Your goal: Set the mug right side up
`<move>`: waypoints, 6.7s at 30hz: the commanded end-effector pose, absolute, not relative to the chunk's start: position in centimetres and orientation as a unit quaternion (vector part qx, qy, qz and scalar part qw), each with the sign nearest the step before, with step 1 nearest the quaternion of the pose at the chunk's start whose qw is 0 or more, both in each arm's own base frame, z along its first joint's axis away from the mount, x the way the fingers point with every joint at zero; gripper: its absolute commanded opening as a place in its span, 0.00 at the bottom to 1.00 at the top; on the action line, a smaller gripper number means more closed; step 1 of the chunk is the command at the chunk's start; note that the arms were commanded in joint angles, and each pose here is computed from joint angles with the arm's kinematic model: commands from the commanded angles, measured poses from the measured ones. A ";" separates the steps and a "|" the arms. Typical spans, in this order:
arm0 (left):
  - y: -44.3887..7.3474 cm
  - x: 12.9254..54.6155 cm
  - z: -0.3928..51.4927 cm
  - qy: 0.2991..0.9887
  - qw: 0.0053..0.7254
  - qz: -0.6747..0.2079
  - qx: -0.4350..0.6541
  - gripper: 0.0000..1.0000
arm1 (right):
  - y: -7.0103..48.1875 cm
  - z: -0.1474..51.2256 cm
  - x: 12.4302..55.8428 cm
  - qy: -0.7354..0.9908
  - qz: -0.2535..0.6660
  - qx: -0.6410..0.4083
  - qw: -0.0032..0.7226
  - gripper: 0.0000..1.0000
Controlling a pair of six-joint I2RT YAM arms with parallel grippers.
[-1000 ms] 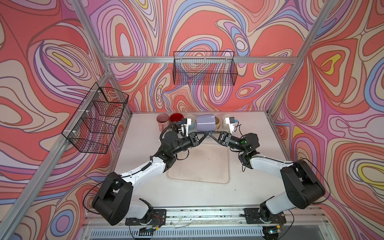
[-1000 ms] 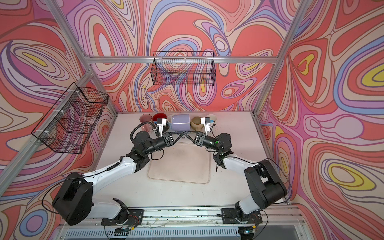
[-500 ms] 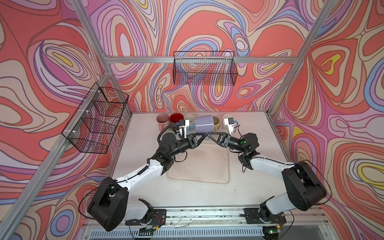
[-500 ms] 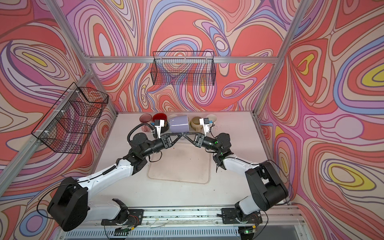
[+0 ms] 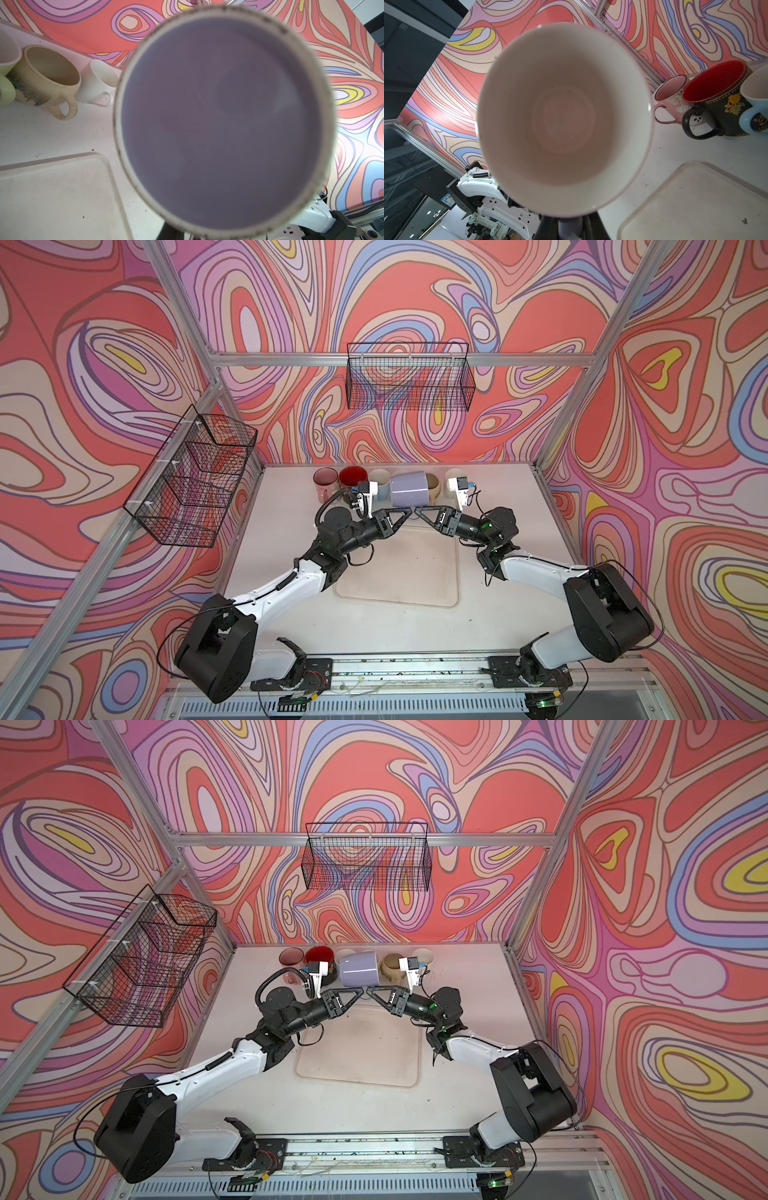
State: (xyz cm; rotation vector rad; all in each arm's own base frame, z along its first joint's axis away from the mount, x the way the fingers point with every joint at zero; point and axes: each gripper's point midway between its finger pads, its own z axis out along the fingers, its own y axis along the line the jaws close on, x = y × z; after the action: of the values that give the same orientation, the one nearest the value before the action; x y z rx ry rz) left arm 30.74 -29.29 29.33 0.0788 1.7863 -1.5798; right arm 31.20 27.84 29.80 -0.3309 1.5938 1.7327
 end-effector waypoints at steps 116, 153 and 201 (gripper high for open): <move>-9.3 23.0 20.8 0.930 0.362 -0.050 0.051 1.00 | 5.4 18.0 45.0 0.889 0.138 0.125 0.418 0.00; -10.2 23.3 19.6 0.937 0.338 -0.050 0.074 1.00 | 1.6 8.7 54.4 0.925 -0.040 0.082 0.369 0.00; -9.7 23.5 19.4 0.939 0.336 -0.035 0.068 1.00 | 1.2 11.3 52.8 0.917 -0.043 0.087 0.386 0.44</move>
State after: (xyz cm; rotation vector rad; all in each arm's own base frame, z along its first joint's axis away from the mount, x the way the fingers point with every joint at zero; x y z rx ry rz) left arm 23.78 -10.50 19.74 0.1800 2.4372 -0.1347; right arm 53.19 1.72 7.88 0.1896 2.4014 -0.1096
